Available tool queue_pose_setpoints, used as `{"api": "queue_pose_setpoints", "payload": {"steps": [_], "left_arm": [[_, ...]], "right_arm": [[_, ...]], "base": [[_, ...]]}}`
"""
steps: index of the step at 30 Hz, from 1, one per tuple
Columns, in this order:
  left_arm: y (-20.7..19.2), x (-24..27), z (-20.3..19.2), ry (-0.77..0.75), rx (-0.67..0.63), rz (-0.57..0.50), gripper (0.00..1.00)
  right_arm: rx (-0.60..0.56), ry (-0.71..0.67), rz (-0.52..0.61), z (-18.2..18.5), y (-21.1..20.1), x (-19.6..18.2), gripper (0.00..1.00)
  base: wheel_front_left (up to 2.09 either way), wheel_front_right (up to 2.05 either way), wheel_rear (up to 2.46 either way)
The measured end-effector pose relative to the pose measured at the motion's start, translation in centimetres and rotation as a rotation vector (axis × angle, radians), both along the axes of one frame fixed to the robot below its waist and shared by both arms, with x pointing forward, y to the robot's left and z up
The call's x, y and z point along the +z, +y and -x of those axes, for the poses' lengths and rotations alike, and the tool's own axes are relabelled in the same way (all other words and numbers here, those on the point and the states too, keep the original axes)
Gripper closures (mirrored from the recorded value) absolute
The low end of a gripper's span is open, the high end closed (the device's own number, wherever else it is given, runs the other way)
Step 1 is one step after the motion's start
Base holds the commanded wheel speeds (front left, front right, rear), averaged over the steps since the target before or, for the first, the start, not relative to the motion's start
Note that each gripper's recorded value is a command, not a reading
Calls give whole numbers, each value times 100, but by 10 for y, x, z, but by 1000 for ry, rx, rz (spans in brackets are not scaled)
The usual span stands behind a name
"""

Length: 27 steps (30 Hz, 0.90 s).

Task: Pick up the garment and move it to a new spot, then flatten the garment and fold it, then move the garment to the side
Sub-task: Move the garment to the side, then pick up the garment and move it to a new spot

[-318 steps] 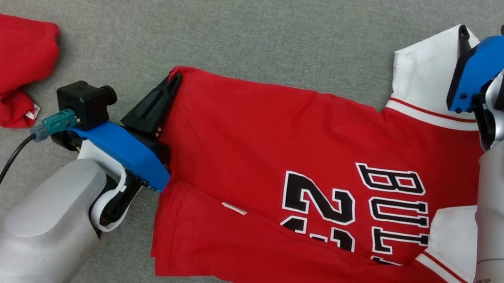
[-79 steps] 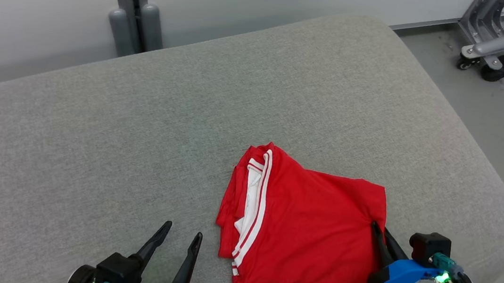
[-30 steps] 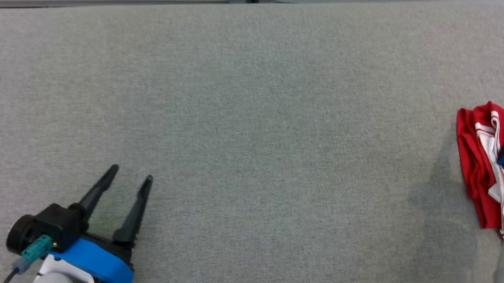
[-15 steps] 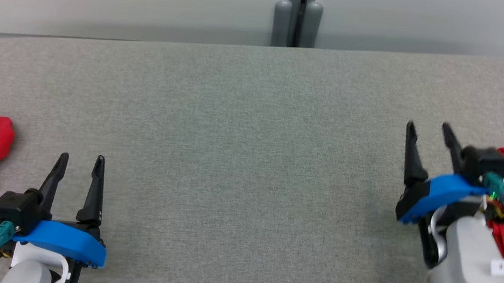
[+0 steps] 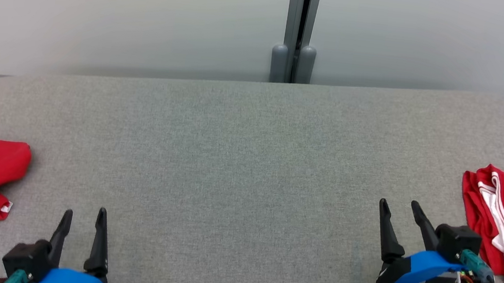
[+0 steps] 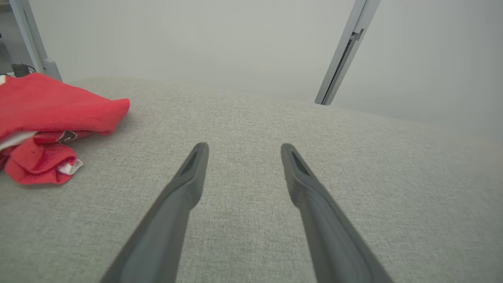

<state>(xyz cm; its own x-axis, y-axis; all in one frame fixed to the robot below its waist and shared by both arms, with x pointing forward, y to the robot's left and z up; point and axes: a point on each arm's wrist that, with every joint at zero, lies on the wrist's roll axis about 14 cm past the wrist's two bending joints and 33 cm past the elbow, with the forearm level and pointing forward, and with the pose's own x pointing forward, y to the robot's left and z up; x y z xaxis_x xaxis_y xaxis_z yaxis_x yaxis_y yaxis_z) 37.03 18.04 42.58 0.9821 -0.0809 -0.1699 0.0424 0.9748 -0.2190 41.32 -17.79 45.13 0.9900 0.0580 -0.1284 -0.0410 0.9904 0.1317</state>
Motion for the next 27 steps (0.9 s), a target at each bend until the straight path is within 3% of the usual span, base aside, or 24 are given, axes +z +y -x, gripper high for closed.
{"api": "queue_pose_setpoints", "payload": {"steps": [11,27], "left_arm": [[-8,-5,31,13,-6,-6,0],[-12,-3,39,4,-10,-11,0]], "right_arm": [[17,-46,-10,27,6,11,0],[29,-21,-27,46,12,0,0]], "base": [[0,0,0],[0,0,0]]}}
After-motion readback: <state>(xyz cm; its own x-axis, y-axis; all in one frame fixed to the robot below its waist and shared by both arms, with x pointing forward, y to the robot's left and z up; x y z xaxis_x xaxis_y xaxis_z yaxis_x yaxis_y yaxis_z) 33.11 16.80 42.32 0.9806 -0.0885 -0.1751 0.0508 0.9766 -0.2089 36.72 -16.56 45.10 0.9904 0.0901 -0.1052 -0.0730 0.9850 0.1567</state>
